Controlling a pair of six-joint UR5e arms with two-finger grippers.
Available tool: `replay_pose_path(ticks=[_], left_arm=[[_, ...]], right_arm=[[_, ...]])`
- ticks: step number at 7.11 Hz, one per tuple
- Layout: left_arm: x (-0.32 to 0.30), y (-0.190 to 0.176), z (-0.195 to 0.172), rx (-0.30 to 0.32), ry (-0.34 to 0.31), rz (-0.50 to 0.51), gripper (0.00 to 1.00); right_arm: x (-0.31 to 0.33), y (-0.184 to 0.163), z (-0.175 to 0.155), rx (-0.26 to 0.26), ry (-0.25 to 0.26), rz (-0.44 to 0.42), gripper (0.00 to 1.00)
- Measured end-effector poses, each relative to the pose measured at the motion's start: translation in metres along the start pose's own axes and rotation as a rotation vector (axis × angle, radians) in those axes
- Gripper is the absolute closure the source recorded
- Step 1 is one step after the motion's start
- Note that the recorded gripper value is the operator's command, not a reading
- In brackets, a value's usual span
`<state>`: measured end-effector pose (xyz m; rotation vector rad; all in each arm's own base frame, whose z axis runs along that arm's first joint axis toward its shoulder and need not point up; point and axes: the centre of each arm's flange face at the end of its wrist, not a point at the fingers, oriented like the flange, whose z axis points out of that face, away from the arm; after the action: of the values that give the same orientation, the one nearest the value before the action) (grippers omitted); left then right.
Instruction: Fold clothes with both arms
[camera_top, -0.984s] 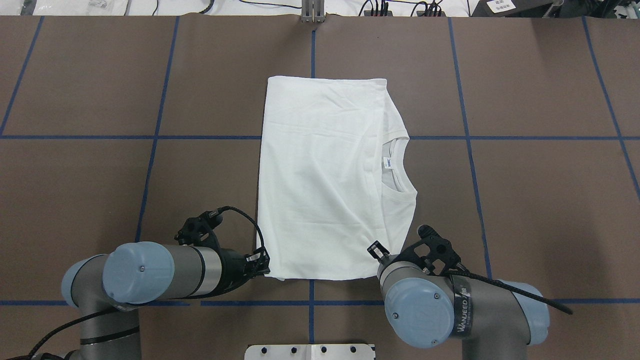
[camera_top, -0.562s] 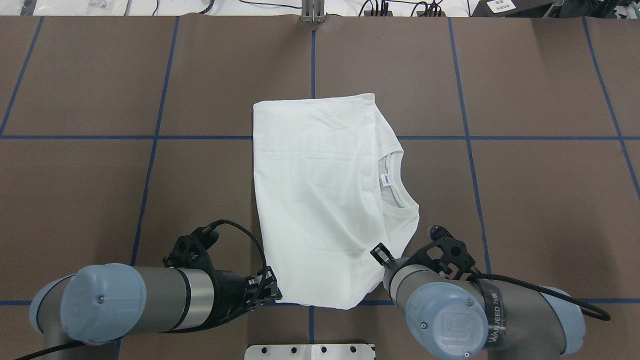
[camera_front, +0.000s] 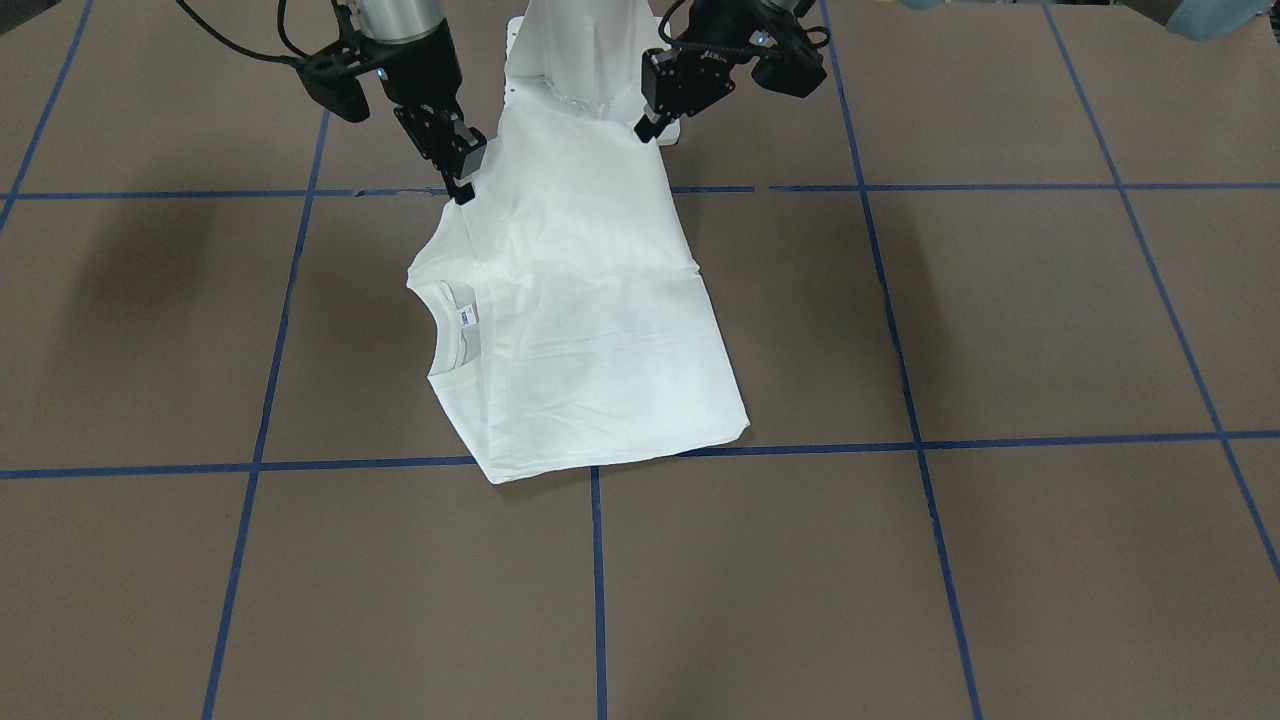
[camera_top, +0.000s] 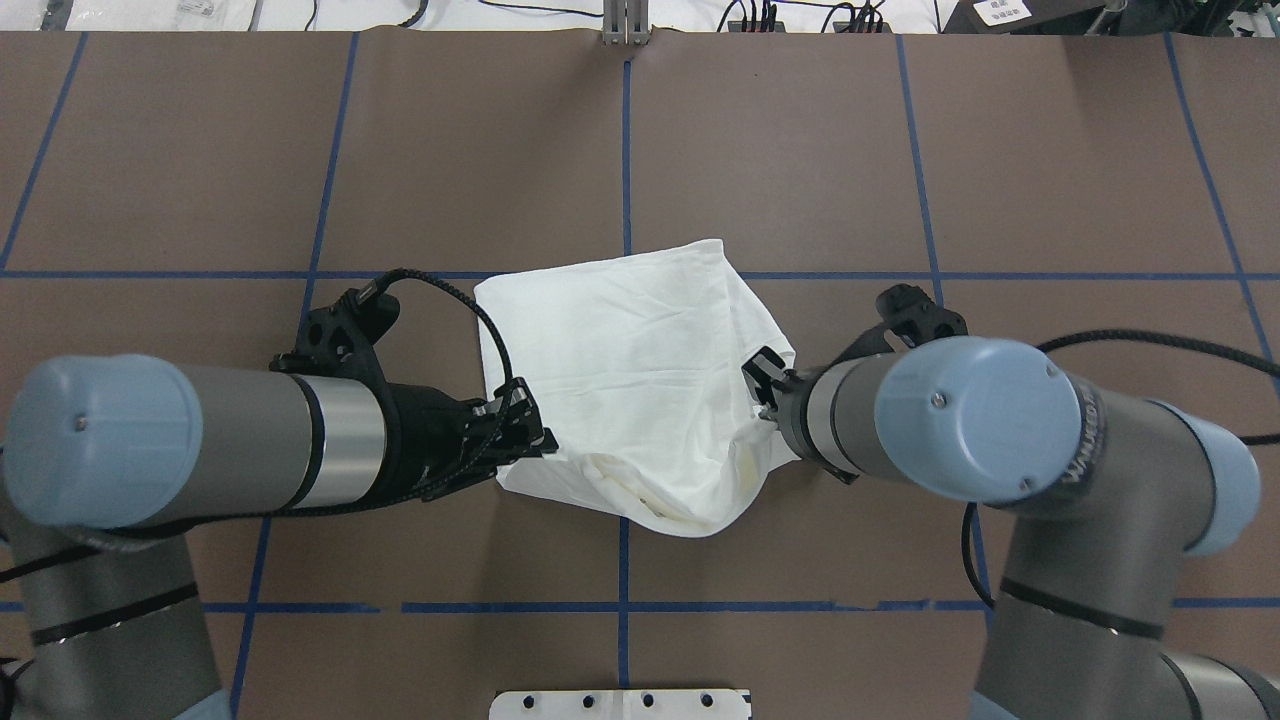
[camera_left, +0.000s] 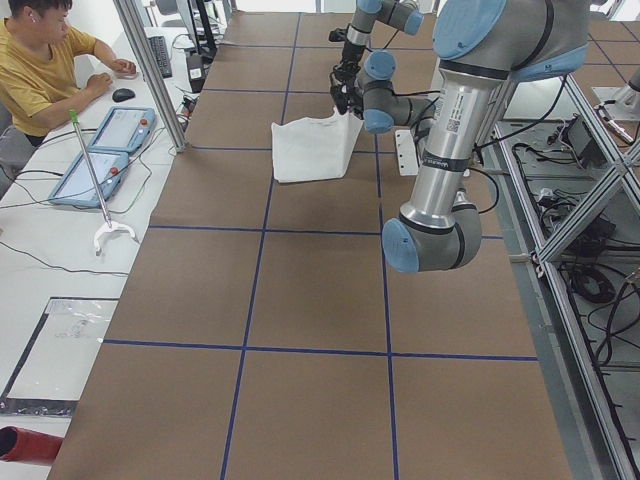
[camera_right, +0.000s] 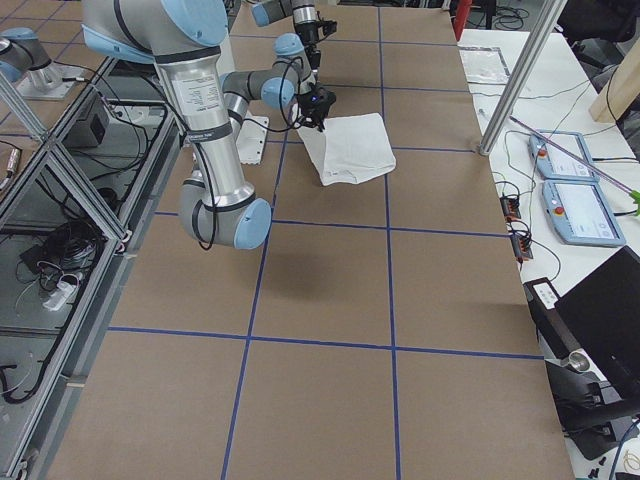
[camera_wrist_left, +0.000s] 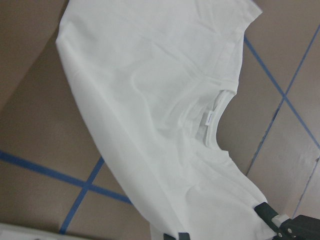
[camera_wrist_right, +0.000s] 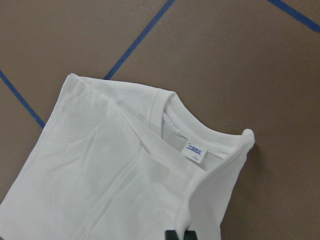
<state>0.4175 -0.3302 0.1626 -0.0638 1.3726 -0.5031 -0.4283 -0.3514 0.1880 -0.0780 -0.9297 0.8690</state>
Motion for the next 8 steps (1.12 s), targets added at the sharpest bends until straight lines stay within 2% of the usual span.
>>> replay_pose_path(ticks=[2, 3, 4, 5, 6, 7, 8], left_arm=[[-0.006, -0.069, 0.043, 0.093, -0.065, 0.083, 1.00], [-0.015, -0.099, 0.061, 0.125, -0.075, 0.107, 0.36], [-0.024, -0.131, 0.079, 0.157, -0.080, 0.132, 0.21], [-0.035, -0.174, 0.098, 0.199, -0.091, 0.176, 0.20], [-0.047, -0.214, 0.106, 0.237, -0.096, 0.211, 0.15], [-0.055, -0.248, 0.102, 0.273, -0.098, 0.234, 0.15], [-0.059, -0.270, 0.095, 0.296, -0.104, 0.256, 0.09]], right_arm=[[-0.059, -0.038, 0.045, 0.058, 0.053, -0.056, 1.00], [-0.083, -0.055, 0.070, 0.060, 0.068, -0.079, 0.01], [-0.107, -0.073, 0.104, 0.049, 0.074, -0.112, 0.00], [-0.134, -0.097, 0.147, 0.042, 0.080, -0.157, 0.00], [-0.153, -0.133, 0.176, 0.036, 0.078, -0.200, 0.00], [-0.162, -0.185, 0.179, 0.016, 0.076, -0.252, 0.00], [-0.155, -0.231, 0.175, -0.003, 0.084, -0.297, 0.00]])
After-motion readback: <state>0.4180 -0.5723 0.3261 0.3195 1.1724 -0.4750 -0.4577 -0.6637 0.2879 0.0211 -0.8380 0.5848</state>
